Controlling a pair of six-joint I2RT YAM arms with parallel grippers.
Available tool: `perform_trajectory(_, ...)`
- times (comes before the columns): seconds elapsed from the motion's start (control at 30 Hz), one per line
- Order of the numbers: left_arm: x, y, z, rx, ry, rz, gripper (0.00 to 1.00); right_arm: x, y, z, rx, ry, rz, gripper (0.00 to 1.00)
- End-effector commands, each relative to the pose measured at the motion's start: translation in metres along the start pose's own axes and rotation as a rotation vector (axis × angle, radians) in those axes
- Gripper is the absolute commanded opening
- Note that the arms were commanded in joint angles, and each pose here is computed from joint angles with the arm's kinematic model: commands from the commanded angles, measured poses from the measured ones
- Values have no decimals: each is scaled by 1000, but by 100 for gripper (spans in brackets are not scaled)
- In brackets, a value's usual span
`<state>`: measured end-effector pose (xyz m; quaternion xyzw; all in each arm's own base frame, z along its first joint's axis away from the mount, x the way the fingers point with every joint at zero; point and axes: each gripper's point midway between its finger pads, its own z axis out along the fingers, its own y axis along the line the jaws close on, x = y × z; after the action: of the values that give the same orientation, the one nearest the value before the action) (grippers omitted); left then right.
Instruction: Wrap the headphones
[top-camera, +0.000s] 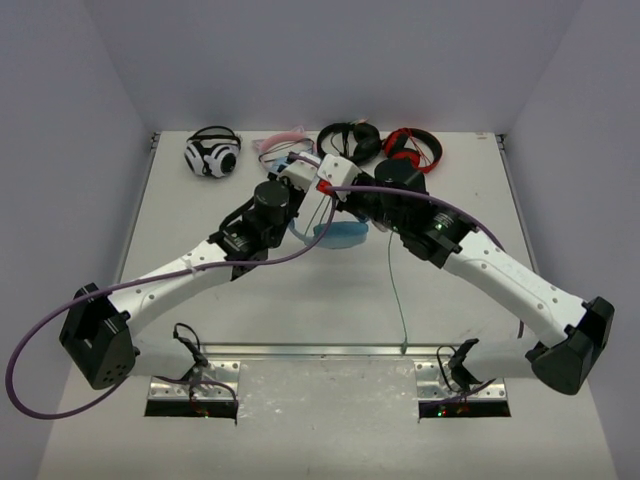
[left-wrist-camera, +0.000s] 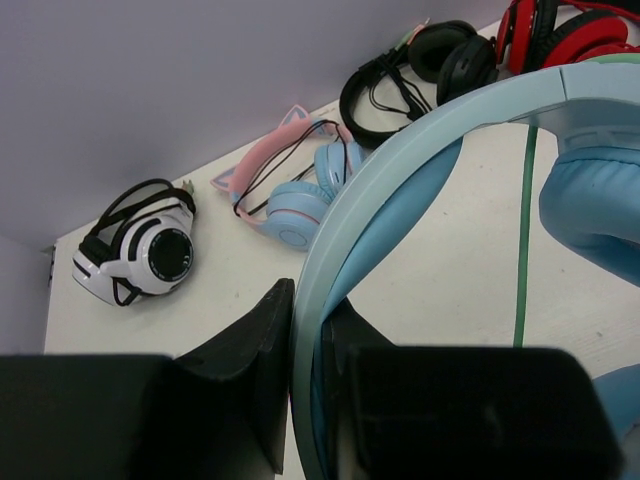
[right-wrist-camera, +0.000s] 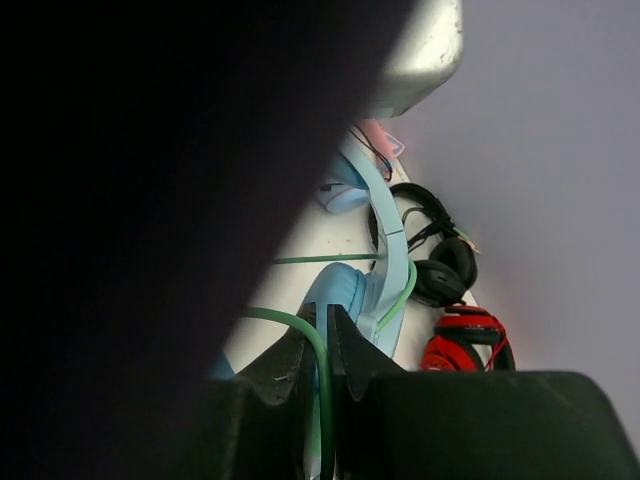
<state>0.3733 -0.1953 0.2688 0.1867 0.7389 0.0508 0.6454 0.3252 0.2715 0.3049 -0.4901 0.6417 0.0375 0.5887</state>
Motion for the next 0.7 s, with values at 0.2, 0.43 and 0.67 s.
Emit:
perform_trajectory(0.2, -27, -18, -7, 52, -102, 7, 0, -29, -107, -31, 299, -37, -24, 19)
perform_trajectory(0.43, -29, -28, -7, 99, -106, 1, 0, -25, -123, -29, 304, -44, 33, 19)
perform_trajectory(0.67, -49, -38, -22, 218, -144, -28, 0, 17, -150, -17, 324, 9, 153, 10)
